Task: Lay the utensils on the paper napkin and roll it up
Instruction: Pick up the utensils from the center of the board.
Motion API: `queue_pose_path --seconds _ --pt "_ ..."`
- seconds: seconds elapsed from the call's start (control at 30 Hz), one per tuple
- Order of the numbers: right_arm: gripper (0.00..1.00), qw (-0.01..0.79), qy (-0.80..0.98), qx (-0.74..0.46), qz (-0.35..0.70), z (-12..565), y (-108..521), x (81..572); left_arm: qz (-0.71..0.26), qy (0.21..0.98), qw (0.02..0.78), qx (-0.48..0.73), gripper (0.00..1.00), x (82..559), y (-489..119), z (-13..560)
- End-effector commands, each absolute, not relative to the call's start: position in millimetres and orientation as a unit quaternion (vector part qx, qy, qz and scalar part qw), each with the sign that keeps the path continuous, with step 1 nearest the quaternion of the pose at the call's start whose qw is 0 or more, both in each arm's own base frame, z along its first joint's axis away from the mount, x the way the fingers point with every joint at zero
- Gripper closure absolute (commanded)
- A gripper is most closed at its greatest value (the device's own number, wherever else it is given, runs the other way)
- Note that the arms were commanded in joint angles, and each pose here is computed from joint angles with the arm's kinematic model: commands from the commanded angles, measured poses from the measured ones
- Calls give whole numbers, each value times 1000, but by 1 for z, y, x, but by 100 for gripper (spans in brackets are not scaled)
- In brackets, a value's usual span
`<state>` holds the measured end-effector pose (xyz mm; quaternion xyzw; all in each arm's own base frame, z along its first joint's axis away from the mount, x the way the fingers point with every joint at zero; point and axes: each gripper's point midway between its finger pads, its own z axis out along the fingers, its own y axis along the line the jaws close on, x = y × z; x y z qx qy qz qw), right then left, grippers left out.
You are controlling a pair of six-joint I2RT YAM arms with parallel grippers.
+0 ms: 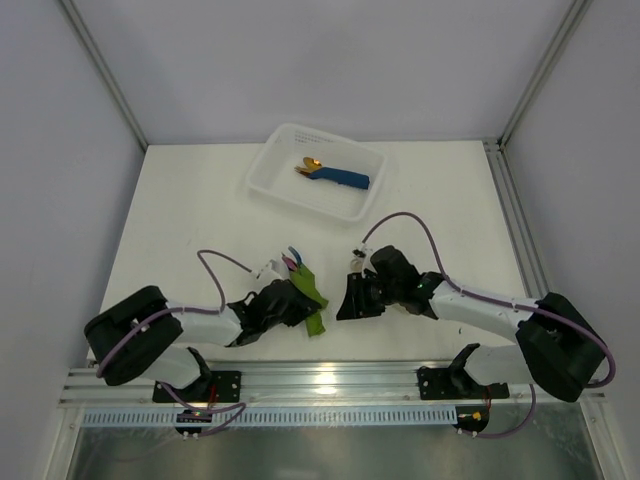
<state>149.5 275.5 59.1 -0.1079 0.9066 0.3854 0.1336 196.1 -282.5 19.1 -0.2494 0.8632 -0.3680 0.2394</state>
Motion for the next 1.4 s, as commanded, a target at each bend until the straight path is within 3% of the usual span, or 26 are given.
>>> queue_pose_path --seconds 0.0,0.57,0.9,1.37 --pt "55 186 913 -148 331 69 259 163 -245 910 283 -179 100 187 -235 -11" --pt "50 207 840 -213 453 148 317 176 -373 830 410 -52 100 177 -242 92" --pt "48 196 803 -232 512 179 339 165 -410 807 425 -19 100 172 -254 119" --pt "45 181 785 -210 554 177 359 156 -461 772 438 9 100 166 -270 157"
